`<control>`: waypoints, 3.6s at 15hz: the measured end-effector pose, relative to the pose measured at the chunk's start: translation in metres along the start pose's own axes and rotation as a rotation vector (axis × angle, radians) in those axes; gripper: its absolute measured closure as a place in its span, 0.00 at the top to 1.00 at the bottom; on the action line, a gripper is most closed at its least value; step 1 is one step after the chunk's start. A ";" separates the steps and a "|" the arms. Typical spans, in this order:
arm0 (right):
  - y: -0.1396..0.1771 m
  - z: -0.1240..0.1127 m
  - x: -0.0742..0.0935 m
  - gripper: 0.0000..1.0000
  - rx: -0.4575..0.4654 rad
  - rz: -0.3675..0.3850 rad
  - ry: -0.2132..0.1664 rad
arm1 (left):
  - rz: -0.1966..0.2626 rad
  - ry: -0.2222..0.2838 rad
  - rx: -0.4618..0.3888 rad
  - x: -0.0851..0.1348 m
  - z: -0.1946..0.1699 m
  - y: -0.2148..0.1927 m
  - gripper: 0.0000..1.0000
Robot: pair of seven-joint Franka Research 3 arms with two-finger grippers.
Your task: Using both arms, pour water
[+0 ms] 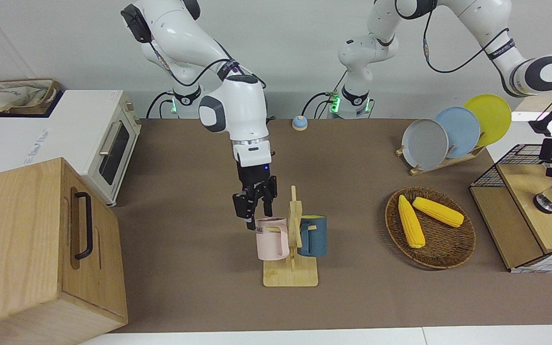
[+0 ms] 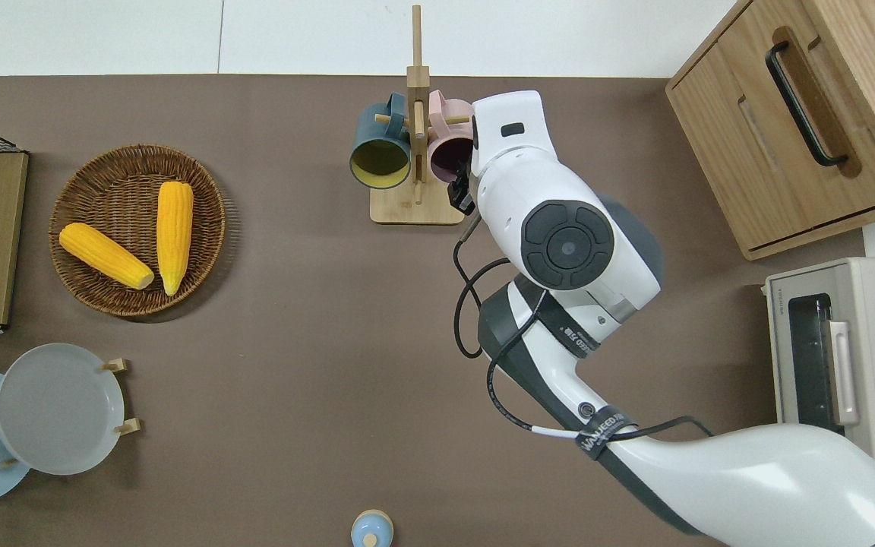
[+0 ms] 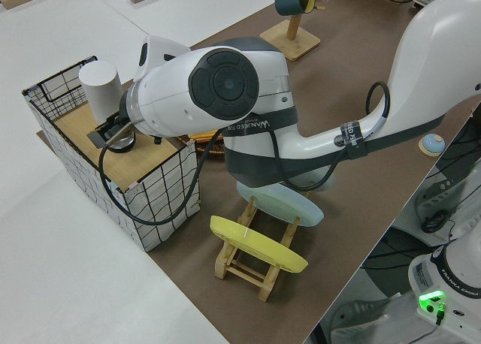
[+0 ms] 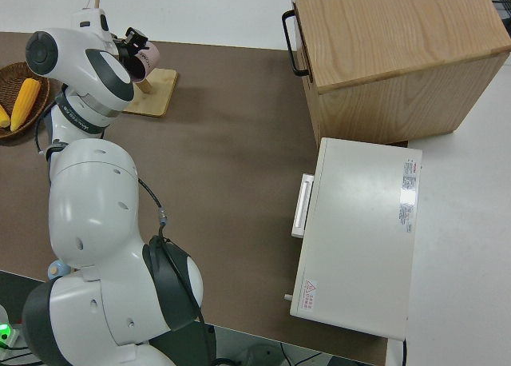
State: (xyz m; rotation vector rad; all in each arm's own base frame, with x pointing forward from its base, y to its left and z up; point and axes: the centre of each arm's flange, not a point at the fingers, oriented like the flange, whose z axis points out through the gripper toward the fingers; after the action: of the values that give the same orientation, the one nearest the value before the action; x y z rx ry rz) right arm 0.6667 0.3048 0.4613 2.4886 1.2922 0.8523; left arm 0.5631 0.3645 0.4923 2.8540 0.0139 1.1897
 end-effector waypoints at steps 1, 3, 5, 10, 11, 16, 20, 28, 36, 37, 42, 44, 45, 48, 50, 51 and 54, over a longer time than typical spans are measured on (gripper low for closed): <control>-0.001 0.002 0.000 0.74 -0.001 -0.003 -0.002 | 0.028 0.002 -0.003 0.001 0.002 0.003 0.99; -0.003 0.006 -0.001 0.75 -0.009 -0.014 -0.003 | 0.055 0.005 -0.002 0.002 0.003 0.004 0.99; -0.002 0.009 -0.002 0.71 -0.016 -0.019 0.001 | 0.065 0.007 0.000 0.002 0.004 0.005 0.99; 0.000 0.010 -0.002 0.48 -0.022 -0.023 0.002 | 0.053 0.019 0.005 0.002 0.014 0.006 0.99; 0.000 0.010 -0.002 0.45 -0.022 -0.023 0.002 | 0.048 0.023 0.006 0.003 0.016 0.006 0.99; 0.001 0.010 -0.002 0.42 -0.024 -0.023 0.003 | 0.045 0.041 0.023 0.010 0.026 0.001 0.99; 0.003 0.011 -0.004 0.42 -0.026 -0.021 -0.001 | 0.025 0.058 0.020 0.013 0.033 -0.001 0.99; 0.000 0.017 -0.001 0.30 -0.023 -0.022 0.000 | 0.001 0.069 0.013 0.011 0.037 -0.002 0.99; 0.002 0.020 -0.002 0.23 -0.024 -0.017 0.000 | 0.001 0.066 0.013 0.010 0.039 -0.002 0.98; 0.002 0.020 -0.002 0.22 -0.024 -0.017 0.000 | 0.001 0.065 0.013 0.010 0.039 -0.002 0.98; 0.003 0.021 -0.002 0.18 -0.025 -0.015 -0.001 | 0.002 0.062 0.012 0.009 0.041 -0.002 0.96; 0.004 0.021 -0.002 0.16 -0.026 -0.014 -0.001 | 0.005 0.062 0.012 0.009 0.041 -0.002 0.96; 0.004 0.021 -0.002 0.16 -0.026 -0.014 -0.001 | 0.011 0.062 0.011 0.009 0.041 -0.002 0.96; 0.006 0.020 -0.002 0.12 -0.029 -0.011 0.000 | 0.033 0.062 0.011 0.009 0.042 -0.001 0.95; 0.007 0.020 -0.002 0.11 -0.030 -0.007 0.001 | 0.035 0.062 0.011 0.009 0.042 -0.001 0.90; 0.007 0.020 -0.002 0.10 -0.031 -0.004 0.001 | 0.035 0.062 0.011 0.009 0.042 -0.001 0.89; 0.008 0.019 -0.002 0.08 -0.033 0.003 0.003 | 0.036 0.062 0.011 0.008 0.042 -0.001 0.84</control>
State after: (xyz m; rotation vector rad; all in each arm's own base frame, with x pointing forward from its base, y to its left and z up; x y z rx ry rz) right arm 0.6829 0.2999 0.4485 2.4651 1.2654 0.8714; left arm 0.5988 0.3644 0.4689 2.8381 -0.0291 1.2881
